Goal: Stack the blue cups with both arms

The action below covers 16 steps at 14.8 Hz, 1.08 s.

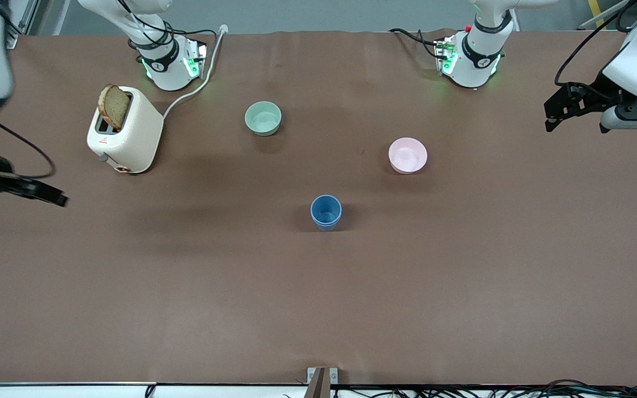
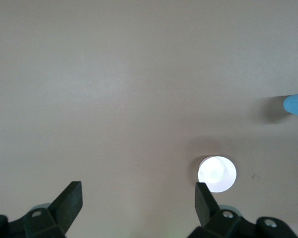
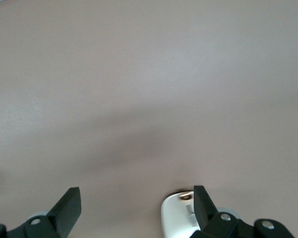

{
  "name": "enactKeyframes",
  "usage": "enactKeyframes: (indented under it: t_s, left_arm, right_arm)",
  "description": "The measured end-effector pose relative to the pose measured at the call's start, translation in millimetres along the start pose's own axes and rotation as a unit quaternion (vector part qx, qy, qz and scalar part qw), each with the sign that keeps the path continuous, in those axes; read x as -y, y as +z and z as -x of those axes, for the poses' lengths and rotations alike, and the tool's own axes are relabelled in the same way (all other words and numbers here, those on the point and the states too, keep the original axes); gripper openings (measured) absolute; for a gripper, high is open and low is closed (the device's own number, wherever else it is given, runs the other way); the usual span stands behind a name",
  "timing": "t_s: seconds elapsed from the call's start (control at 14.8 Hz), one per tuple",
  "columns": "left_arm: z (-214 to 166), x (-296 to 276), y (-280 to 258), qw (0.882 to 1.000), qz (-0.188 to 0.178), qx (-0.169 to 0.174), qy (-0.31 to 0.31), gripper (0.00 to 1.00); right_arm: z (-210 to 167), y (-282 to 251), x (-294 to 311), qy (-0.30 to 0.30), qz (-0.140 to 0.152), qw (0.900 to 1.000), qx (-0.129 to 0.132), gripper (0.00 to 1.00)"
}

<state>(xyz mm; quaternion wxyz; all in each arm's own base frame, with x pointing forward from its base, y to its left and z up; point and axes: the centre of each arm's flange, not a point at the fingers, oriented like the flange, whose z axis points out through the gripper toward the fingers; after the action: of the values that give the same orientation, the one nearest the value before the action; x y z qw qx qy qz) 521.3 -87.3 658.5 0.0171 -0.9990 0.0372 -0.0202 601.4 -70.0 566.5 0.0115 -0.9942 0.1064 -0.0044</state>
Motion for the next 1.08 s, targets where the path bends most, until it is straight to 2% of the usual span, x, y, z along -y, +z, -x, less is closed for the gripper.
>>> enactKeyframes:
  t_s: [0.27,0.47,0.81,1.08]
  left_arm:
    - [0,0,0,1.000,0.000,0.000,0.000,1.00]
    - [0,1,-1,1.000,0.000,-0.001,-0.001,1.00]
    - [-1,4,-4,1.000,0.000,-0.005,-0.004,1.00]
    - [-1,5,-4,1.000,0.000,-0.004,-0.005,1.00]
  right_arm:
    - [29,-76,-17,-0.008,0.003,1.000,-0.017,1.00]
    - [43,-125,-22,-0.007,0.042,0.998,-0.037,1.00]
    - [37,-92,-16,-0.014,0.033,0.999,-0.003,1.00]
    - [47,-84,-17,-0.014,0.027,0.999,-0.015,1.00]
